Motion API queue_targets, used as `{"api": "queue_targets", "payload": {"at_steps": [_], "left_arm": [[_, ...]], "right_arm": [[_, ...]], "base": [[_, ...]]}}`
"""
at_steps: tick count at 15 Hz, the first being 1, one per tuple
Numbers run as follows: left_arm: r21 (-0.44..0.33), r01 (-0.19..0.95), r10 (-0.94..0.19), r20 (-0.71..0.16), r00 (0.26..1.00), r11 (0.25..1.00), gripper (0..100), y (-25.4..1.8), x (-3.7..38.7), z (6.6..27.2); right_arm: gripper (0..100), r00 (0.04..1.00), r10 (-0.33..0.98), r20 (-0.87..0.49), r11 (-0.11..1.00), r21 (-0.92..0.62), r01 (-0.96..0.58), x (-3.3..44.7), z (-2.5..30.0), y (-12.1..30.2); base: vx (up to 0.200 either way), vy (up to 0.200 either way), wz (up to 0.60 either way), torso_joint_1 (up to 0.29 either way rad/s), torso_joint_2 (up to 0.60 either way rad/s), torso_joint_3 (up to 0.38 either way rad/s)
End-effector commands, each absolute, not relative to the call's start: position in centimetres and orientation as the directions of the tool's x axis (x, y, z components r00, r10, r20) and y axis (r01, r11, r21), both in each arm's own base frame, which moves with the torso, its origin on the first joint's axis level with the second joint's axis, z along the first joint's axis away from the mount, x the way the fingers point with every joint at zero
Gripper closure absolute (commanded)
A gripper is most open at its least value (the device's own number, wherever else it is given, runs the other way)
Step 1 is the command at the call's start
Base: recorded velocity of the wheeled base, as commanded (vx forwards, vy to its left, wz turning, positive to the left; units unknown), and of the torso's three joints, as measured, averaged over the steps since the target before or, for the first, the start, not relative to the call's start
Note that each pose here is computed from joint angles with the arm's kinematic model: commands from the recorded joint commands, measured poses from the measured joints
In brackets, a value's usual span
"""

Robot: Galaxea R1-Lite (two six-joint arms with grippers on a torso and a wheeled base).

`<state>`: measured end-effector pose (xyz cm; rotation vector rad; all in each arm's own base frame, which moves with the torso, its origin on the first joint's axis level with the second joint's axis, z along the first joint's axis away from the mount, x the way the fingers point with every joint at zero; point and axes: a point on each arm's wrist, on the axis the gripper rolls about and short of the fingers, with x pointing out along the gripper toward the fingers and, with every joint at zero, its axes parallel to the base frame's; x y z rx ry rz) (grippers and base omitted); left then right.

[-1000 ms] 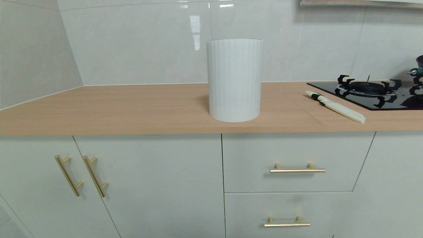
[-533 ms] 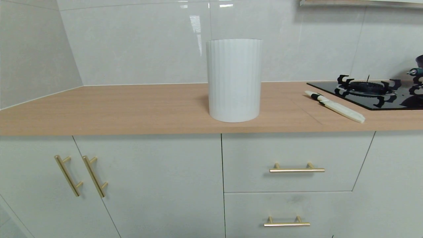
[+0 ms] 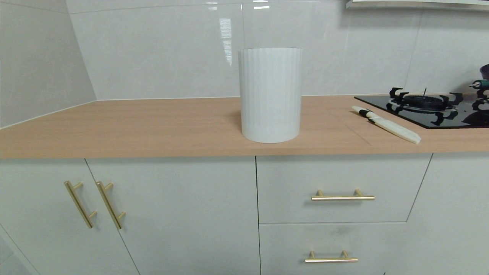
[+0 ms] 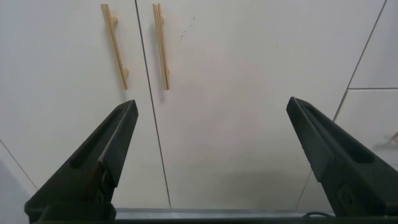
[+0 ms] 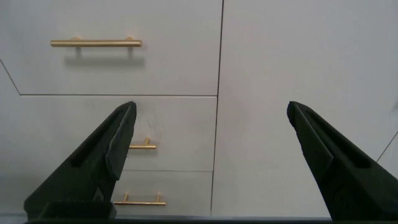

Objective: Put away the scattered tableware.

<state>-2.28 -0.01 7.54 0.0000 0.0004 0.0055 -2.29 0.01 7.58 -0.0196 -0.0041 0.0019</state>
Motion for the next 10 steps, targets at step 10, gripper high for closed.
{"api": "queue_targets", "payload": {"at_steps": [10], "left_arm": [[0.0,-0.006,0.006,0.0,1.0,1.0,0,-0.01,-2.28,7.55]], "right_arm": [[0,1.0,0.002,0.002,1.0,-0.02,-0.002,-2.27,7.58,0.02]], "base": [[0.0,0.0,0.0,0.145,-0.41,-0.281]]}}
